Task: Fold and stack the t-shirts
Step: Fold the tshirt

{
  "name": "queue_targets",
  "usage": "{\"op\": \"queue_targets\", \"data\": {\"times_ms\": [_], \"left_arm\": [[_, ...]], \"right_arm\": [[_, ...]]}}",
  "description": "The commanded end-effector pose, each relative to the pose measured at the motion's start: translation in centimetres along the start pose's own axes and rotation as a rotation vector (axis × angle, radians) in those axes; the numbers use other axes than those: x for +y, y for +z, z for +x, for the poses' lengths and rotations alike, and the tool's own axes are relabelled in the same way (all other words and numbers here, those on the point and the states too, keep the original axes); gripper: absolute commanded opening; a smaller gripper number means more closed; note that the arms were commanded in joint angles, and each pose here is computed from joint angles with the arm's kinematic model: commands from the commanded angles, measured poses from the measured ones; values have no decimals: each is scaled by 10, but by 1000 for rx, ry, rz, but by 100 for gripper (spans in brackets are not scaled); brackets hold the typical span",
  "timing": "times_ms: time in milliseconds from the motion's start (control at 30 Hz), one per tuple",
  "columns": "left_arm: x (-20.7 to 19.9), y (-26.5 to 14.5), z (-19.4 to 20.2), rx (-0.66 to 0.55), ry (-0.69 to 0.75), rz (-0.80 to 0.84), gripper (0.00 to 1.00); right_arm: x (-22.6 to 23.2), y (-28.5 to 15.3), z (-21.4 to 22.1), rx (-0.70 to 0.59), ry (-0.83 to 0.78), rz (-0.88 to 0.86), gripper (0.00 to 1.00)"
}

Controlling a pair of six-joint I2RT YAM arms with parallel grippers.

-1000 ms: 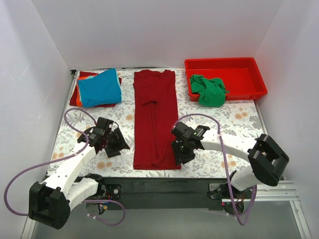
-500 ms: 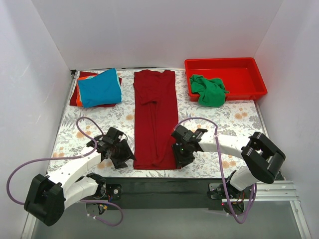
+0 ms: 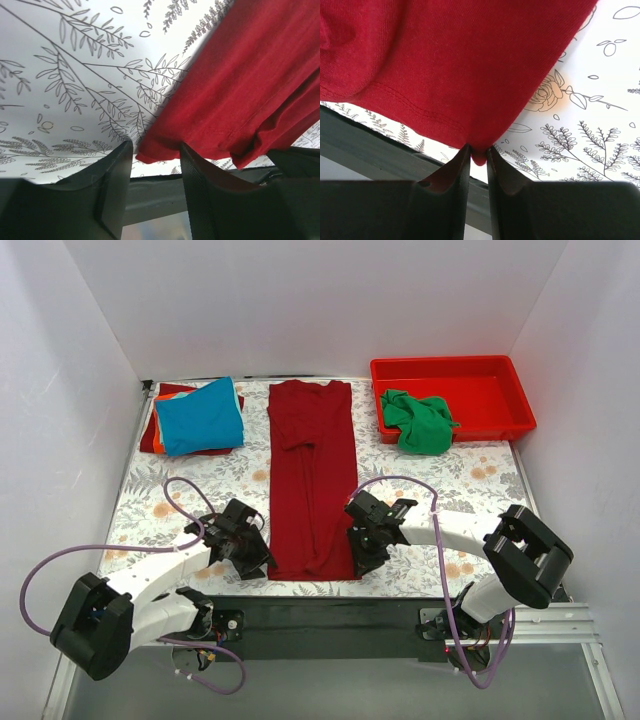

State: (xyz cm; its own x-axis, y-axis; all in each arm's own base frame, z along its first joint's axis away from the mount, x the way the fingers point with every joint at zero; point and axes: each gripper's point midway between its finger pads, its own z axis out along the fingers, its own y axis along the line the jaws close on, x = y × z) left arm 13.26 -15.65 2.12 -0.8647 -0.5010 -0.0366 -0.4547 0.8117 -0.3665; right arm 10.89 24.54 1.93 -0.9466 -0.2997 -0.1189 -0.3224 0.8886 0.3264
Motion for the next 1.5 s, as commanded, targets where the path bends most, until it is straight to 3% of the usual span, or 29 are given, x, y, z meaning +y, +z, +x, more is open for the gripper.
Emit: {"op": "queue_targets", "data": {"times_ms": [0, 100, 367, 833, 1033, 1467], "left_arm": [[4, 8, 4, 6, -9, -7, 40], [6, 12, 10, 31, -16, 6, 37], [25, 24, 25, 65, -49, -11, 0], [27, 21, 21, 32, -62, -48, 0], [26, 21, 23, 39, -51, -41, 0], [1, 2, 25, 46, -39, 69, 0]], "right_arm": [[-7, 7, 1, -3, 10, 21, 24], [-7, 6, 3, 1, 23, 21, 20], [-19, 3, 18, 17, 75, 48, 4], [-58, -14, 31, -7, 190, 168, 4], [-59, -18, 32, -13, 197, 173, 6], [-40, -31, 16, -57, 168, 93, 1]]}}
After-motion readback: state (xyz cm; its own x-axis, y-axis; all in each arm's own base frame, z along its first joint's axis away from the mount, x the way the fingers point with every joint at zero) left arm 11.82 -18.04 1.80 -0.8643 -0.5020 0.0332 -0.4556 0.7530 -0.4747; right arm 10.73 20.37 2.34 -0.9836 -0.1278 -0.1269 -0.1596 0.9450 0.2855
